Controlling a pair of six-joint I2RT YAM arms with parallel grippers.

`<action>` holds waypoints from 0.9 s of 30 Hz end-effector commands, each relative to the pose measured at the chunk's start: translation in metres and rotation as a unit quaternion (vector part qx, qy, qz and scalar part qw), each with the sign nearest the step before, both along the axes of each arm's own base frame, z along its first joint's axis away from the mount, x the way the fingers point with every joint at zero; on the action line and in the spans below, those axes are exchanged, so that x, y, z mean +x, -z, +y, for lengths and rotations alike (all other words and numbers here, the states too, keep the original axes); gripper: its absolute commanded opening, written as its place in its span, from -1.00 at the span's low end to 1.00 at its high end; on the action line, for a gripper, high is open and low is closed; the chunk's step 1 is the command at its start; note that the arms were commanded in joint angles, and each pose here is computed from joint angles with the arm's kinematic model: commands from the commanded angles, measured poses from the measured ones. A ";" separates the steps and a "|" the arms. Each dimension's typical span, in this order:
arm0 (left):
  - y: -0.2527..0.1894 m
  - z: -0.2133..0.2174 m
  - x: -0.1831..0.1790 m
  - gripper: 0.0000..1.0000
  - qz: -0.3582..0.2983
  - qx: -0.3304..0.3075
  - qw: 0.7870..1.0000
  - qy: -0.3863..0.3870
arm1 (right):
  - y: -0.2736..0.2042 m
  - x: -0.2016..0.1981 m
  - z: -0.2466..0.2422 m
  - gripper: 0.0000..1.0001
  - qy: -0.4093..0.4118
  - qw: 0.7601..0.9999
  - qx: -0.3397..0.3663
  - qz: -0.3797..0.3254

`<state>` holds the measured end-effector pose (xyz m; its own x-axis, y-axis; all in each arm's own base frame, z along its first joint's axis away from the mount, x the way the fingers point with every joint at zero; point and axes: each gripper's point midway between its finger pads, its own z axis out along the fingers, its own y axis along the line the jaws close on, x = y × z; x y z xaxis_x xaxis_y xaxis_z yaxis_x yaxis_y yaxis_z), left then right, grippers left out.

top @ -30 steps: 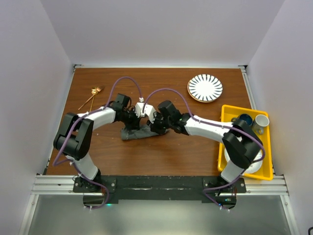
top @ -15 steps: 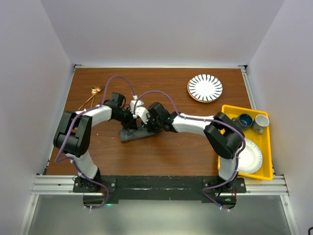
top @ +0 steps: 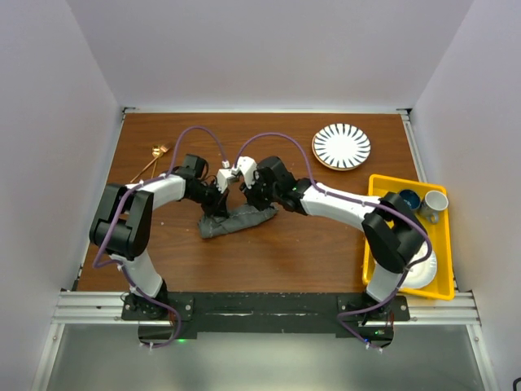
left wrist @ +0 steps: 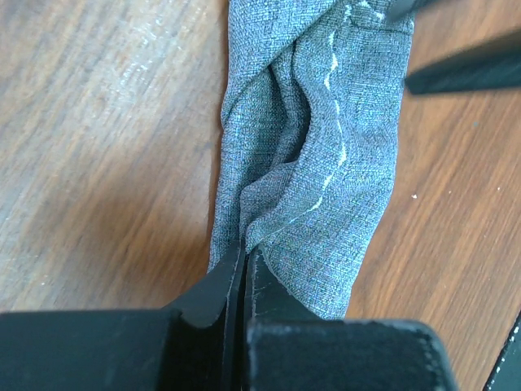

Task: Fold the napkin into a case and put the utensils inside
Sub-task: Stuff the top corner of the smaller-rectangle-folded napkin into the folded napkin.

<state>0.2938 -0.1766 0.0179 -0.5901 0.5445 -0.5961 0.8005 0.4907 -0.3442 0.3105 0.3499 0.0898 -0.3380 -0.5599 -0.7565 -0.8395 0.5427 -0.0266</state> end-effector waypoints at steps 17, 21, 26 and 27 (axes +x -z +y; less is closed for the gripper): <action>0.032 0.026 -0.043 -1.00 0.082 0.061 0.995 0.014 | 0.063 0.017 0.012 -0.53 0.022 0.998 -0.052 0.019; 0.023 0.031 -0.037 -1.00 0.084 0.037 0.996 0.001 | 0.077 0.015 0.002 -0.52 0.045 0.996 -0.073 0.036; 0.010 0.027 -0.029 -0.97 0.087 -0.002 0.996 -0.017 | 0.076 0.009 -0.005 -0.52 0.057 0.995 -0.068 0.042; 0.010 0.027 -0.028 -0.98 0.086 -0.002 0.996 -0.019 | 0.070 0.010 -0.003 -0.50 0.060 0.996 -0.057 0.038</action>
<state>0.2774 -0.1625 0.0187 -0.6700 0.5057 -0.5435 0.7411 0.4989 -0.4493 0.3368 0.3734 0.0422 -0.3772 -0.5598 -0.7378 -0.8059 0.5910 -0.0364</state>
